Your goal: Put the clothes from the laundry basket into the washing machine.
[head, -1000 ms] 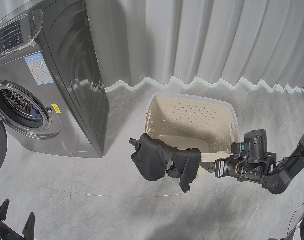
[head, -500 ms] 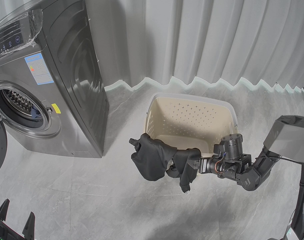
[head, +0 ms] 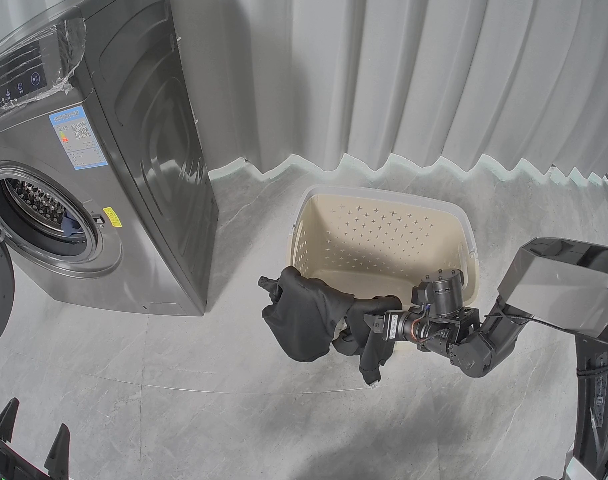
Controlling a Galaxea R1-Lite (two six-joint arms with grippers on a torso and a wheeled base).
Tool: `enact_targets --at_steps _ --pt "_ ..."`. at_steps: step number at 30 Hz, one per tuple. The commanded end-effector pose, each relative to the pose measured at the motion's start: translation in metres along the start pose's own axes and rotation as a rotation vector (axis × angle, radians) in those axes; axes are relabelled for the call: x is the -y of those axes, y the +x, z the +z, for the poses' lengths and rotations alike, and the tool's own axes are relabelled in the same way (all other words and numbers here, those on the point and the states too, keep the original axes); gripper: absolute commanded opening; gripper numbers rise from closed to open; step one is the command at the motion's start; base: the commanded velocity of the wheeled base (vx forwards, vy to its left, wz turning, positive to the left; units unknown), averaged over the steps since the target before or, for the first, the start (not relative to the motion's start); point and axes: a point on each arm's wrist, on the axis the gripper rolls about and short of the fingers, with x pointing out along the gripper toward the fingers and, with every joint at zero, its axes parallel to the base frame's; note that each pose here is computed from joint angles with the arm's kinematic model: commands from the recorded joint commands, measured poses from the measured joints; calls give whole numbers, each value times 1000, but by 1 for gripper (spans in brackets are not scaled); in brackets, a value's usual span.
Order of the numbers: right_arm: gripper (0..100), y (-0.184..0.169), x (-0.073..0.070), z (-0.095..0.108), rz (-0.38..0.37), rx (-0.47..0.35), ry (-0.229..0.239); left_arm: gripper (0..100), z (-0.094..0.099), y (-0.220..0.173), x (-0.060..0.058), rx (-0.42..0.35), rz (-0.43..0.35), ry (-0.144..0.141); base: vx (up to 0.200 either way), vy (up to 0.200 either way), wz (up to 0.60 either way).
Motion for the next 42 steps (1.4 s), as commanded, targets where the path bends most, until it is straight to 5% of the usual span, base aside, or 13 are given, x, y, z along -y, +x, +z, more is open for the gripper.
enact_targets --at_steps 1,5,6,14,21,30,36,42 --pt "100 13 -1 -5 -5 1 -3 100 -5 1 0 -12 0 -1 0 0 0" --pt "100 15 -3 -2 1 15 0 100 -5 1 0 -12 0 -1 0 0 0" --pt "0 15 -4 -1 4 21 1 100 -5 1 0 -12 0 0 0 0 0" --pt "0 9 -8 3 26 56 34 100 -5 1 0 -12 0 0 0 0 0" --pt "0 -35 -21 17 75 80 47 100 -5 1 0 -12 2 -1 0 0 0" --pt "0 -158 -45 53 221 220 24 100 -5 1 0 -12 2 -1 0 0 0" --pt "0 -227 -56 58 349 306 12 100 -5 1 0 -12 2 0 0 0 0" --pt "0 -271 -49 60 455 381 11 100 -5 1 0 -12 2 0 0 0 0"
